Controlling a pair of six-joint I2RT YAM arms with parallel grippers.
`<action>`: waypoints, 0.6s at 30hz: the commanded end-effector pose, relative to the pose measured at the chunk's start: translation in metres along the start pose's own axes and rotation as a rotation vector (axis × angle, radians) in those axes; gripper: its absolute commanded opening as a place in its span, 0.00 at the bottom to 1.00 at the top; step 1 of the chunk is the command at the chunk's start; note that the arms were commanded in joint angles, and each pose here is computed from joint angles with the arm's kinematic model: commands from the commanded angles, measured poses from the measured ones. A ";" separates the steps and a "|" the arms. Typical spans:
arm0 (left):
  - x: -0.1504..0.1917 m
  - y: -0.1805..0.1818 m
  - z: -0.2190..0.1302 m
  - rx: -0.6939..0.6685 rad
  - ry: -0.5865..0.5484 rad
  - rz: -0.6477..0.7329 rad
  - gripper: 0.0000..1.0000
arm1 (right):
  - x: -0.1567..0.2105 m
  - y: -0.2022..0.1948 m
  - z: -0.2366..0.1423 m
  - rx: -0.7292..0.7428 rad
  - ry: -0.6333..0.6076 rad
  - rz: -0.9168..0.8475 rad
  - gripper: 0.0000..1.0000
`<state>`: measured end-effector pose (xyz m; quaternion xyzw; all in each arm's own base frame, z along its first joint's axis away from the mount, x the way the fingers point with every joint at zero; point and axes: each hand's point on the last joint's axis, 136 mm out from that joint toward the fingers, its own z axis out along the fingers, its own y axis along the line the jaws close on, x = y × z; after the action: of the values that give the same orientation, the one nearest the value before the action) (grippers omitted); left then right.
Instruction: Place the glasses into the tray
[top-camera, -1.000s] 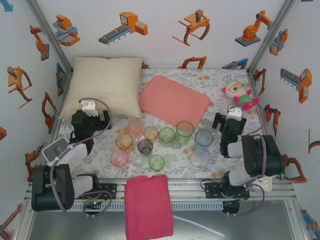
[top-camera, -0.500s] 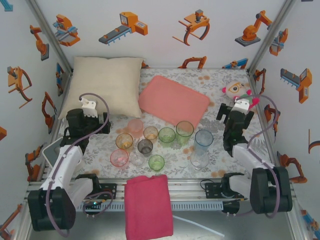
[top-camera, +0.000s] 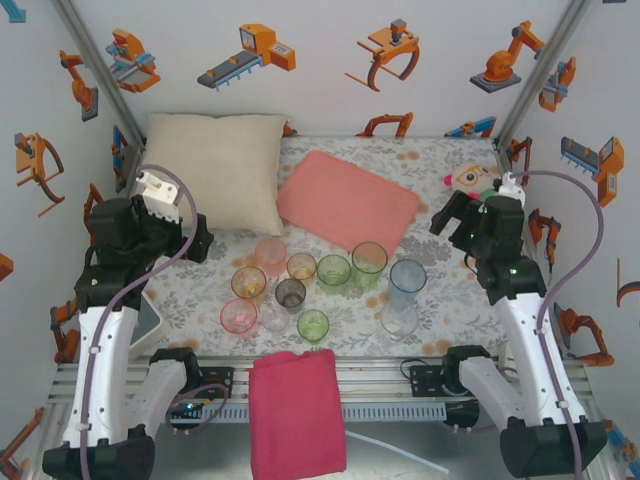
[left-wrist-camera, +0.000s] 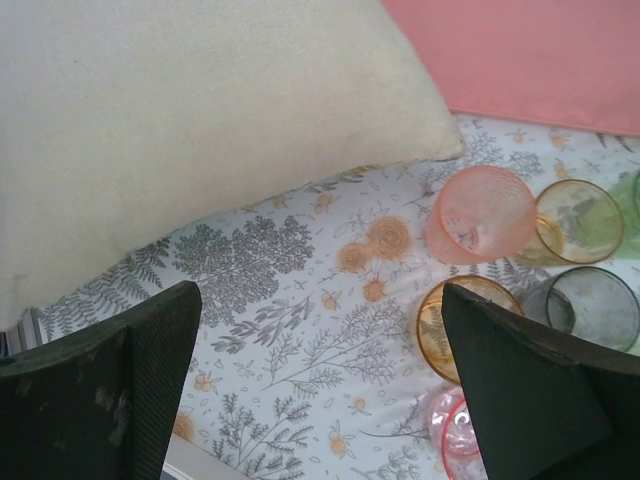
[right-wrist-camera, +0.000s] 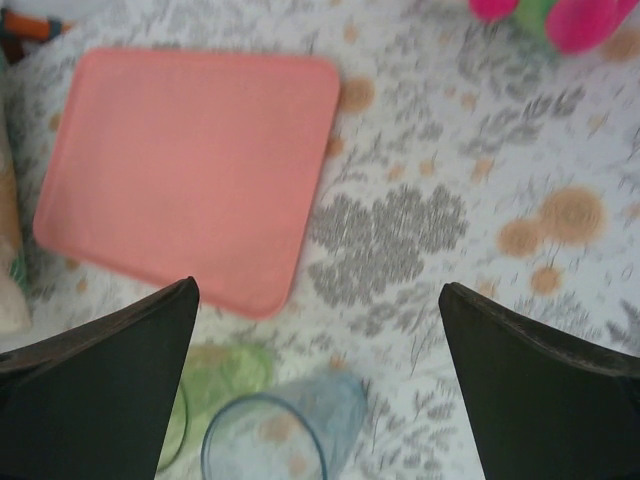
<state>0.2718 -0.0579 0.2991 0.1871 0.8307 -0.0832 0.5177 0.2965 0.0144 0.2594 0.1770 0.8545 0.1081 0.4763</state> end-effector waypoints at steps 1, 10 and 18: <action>0.014 -0.012 -0.008 0.061 0.097 -0.022 0.97 | 0.044 -0.004 -0.021 0.031 0.269 0.022 0.84; 0.007 0.005 -0.023 -0.027 0.226 -0.018 0.97 | 0.083 -0.012 -0.086 0.025 0.430 0.026 0.68; -0.014 -0.007 -0.029 0.052 0.201 -0.031 0.97 | 0.102 -0.020 -0.094 0.052 0.499 0.003 0.64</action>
<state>0.2603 -0.0483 0.3161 0.1808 0.8826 -0.0685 0.4286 0.1725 0.0334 0.2313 0.1673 0.9357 0.1327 0.2807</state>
